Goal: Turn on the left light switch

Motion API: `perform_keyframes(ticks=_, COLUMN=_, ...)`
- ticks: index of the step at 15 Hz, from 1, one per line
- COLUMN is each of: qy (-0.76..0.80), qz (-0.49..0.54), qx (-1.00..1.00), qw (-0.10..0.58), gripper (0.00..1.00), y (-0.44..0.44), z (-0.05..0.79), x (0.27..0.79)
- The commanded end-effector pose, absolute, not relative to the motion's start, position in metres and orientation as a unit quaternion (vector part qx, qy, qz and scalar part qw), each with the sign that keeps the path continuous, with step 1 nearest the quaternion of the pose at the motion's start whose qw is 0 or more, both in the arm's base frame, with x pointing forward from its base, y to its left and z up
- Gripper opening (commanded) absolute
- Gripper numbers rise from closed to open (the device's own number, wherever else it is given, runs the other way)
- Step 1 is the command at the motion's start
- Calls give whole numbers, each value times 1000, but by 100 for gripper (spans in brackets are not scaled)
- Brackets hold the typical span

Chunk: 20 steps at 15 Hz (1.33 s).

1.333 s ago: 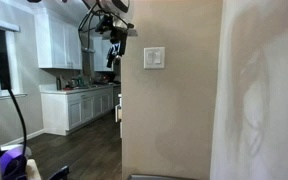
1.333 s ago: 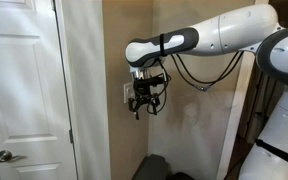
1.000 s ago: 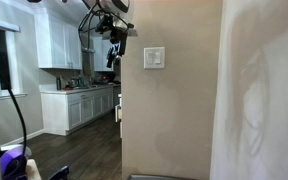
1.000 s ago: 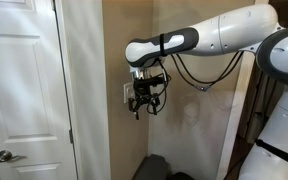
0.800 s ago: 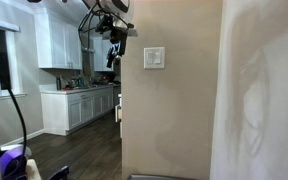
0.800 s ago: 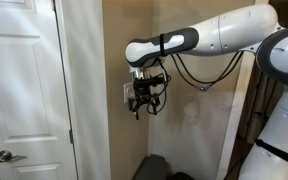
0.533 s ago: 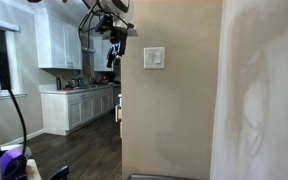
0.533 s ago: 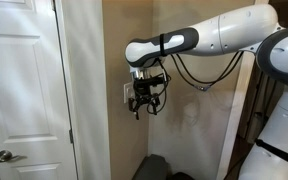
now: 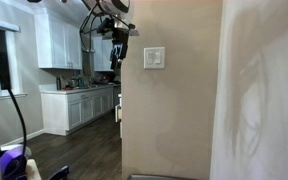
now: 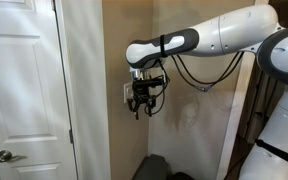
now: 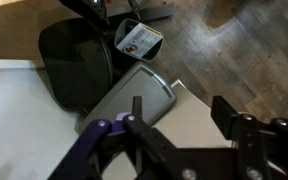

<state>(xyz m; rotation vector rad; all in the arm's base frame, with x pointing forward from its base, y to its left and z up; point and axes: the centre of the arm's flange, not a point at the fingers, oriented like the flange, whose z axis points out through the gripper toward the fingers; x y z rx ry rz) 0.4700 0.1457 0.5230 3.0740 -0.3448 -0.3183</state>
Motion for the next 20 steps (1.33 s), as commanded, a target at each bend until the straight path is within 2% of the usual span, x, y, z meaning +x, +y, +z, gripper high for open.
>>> perform_keyframes(ticks=1, qy=-107, qz=-40, qx=993, qw=-11, gripper=41, y=140, z=507, x=457)
perform_keyframes(ticks=6, qy=-94, qz=98, qx=990, qw=-32, gripper=7, y=132, z=479, x=459)
perform_keyframes(ticks=8, qy=-87, qz=151, qx=984, qw=-37, gripper=0, y=131, z=477, x=460)
perform_keyframes(ticks=16, qy=-79, qz=366, qx=927, qw=-14, gripper=0, y=129, z=492, x=468)
perform_keyframes(ticks=20, qy=-87, qz=434, qx=897, qw=1, gripper=0, y=125, z=501, x=474)
